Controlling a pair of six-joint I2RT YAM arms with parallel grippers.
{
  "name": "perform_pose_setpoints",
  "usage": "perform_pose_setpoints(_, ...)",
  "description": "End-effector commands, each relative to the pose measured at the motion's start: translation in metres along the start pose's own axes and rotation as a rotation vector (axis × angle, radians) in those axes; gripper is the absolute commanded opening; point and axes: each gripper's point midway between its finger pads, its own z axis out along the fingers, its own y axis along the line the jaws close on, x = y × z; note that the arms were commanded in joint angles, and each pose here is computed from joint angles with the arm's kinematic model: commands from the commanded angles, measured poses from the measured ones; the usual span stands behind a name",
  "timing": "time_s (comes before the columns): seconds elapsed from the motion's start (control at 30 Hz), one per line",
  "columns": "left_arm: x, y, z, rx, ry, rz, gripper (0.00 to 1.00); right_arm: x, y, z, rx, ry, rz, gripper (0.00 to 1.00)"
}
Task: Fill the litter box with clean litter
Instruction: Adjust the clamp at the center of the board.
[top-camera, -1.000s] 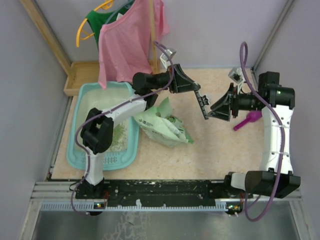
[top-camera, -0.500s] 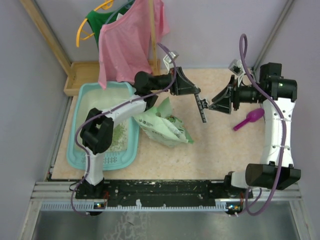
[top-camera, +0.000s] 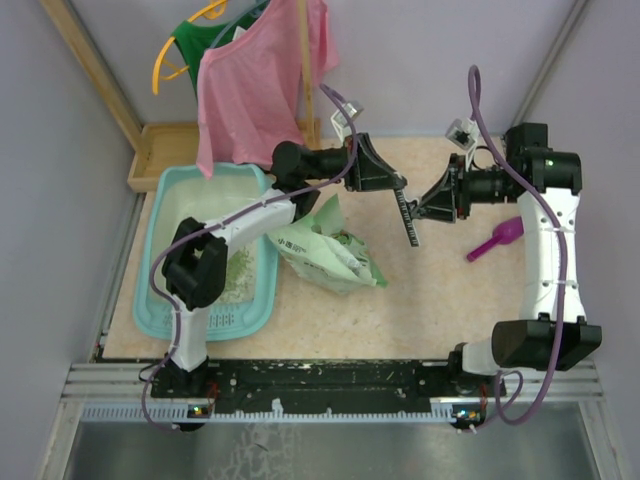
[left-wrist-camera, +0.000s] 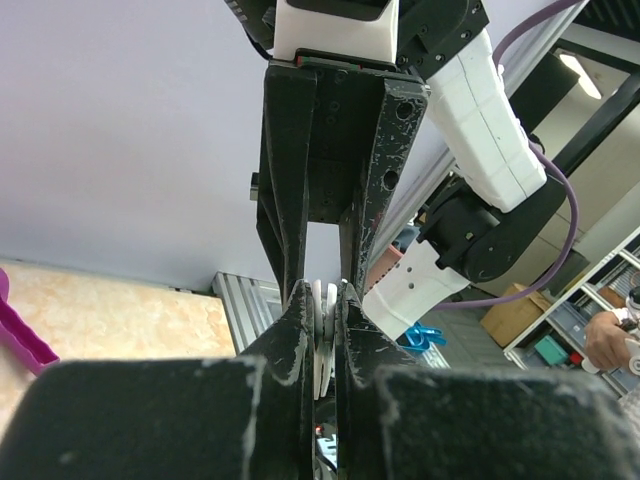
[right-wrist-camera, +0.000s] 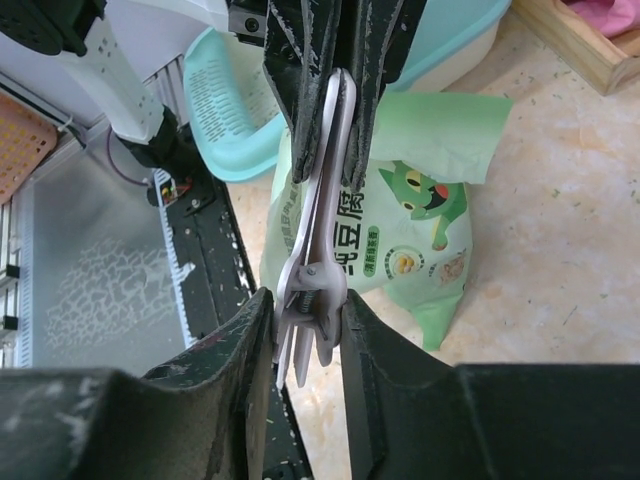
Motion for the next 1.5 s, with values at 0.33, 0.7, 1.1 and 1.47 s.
perform_pose_setpoints(0.33, -0.009, -0.013, 0.005, 0.004, 0.017, 0.077, 0.27, -0.010, -0.001, -0.004, 0.049, -0.011, -0.079, 0.04)
perform_pose_setpoints(0.7, -0.009, -0.011, 0.006, -0.023, 0.018, 0.094, 0.05, -0.009, -0.003, -0.004, 0.059, -0.013, -0.059, 0.00)
perform_pose_setpoints(1.1, -0.008, -0.012, 0.006, -0.023, 0.030, 0.105, 0.00, -0.014, 0.001, -0.004, 0.059, -0.030, -0.047, 0.36)
perform_pose_setpoints(1.47, -0.005, -0.010, 0.001, -0.048, 0.033, 0.114, 0.00, -0.017, -0.001, -0.008, 0.079, -0.038, -0.035, 0.32)
